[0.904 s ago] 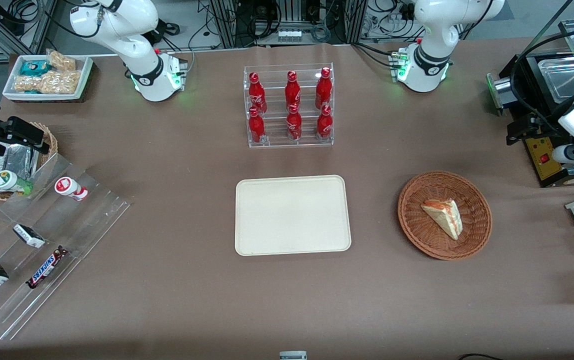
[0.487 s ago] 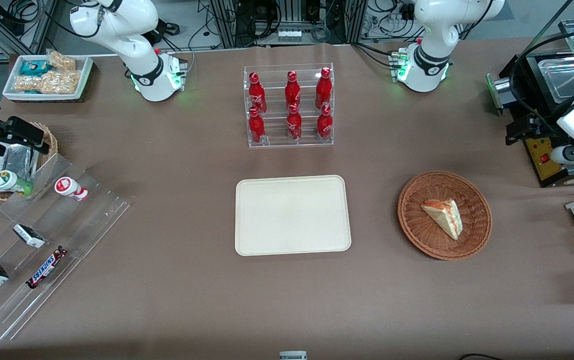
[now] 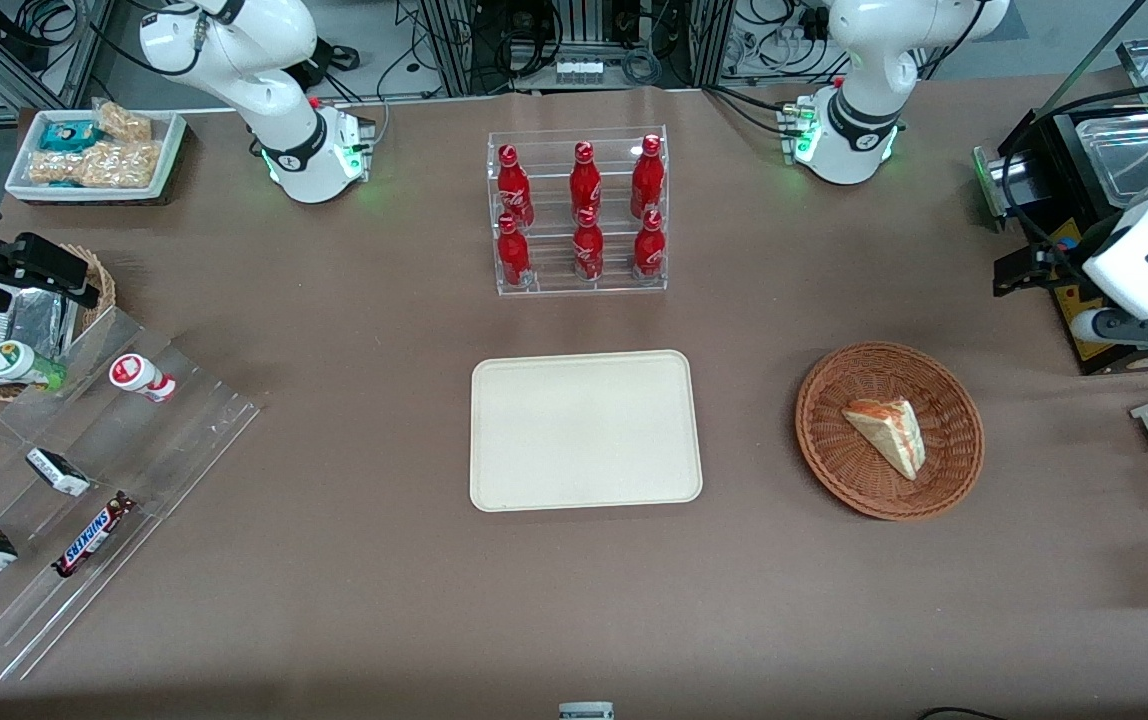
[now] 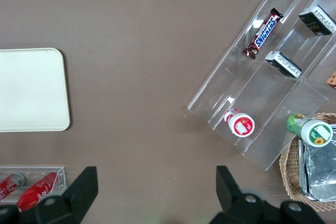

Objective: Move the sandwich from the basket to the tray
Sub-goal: 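Move the left gripper from rest toward the wicker basket, then lower the open left gripper over the wrapped sandwich in the basket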

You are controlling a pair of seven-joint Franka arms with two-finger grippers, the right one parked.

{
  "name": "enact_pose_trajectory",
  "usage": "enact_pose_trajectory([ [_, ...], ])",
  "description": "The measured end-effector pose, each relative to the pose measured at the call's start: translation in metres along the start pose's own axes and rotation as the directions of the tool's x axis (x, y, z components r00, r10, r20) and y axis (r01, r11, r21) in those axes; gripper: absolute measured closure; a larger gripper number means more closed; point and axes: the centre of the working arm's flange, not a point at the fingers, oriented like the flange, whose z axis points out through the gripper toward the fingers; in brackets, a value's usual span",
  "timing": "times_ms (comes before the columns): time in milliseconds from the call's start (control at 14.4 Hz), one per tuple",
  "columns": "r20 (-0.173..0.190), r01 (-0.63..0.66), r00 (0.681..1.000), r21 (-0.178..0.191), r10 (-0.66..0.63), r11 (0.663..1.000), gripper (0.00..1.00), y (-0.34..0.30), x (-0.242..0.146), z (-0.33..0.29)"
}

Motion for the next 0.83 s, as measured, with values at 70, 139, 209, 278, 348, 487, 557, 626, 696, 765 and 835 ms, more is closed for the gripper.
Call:
enact_pose_trajectory([
  [70, -0.004, -0.001, 1.0, 0.0, 0.001, 1.0, 0.0, 0.0, 0.004, 0.011],
  [139, -0.005, -0.002, 1.0, 0.0, 0.002, 1.0, 0.0, 0.0, 0.008, 0.024],
  [209, -0.003, -0.003, 1.0, 0.0, 0.003, 1.0, 0.0, 0.0, 0.011, 0.038],
  [278, 0.001, -0.004, 1.0, -0.001, 0.004, 1.0, 0.0, 0.001, 0.014, 0.054],
  [348, 0.006, -0.005, 1.0, -0.002, 0.005, 1.0, 0.0, 0.001, 0.018, 0.072],
  [487, -0.001, -0.006, 1.0, -0.003, 0.006, 1.0, 0.0, 0.001, 0.026, 0.111],
  [557, -0.014, -0.002, 1.0, -0.004, 0.002, 1.0, 0.0, 0.001, 0.03, 0.131],
  [626, -0.029, 0.01, 1.0, -0.004, -0.011, 1.0, 0.0, 0.001, 0.034, 0.15],
  [696, -0.042, 0.032, 0.999, -0.006, -0.032, 0.999, 0.0, 0.001, 0.037, 0.167],
  [765, -0.048, 0.067, 0.997, -0.009, -0.068, 0.998, 0.0, 0.001, 0.039, 0.181],
  [835, -0.047, 0.12, 0.992, -0.013, -0.12, 0.993, 0.0, 0.001, 0.04, 0.193],
])
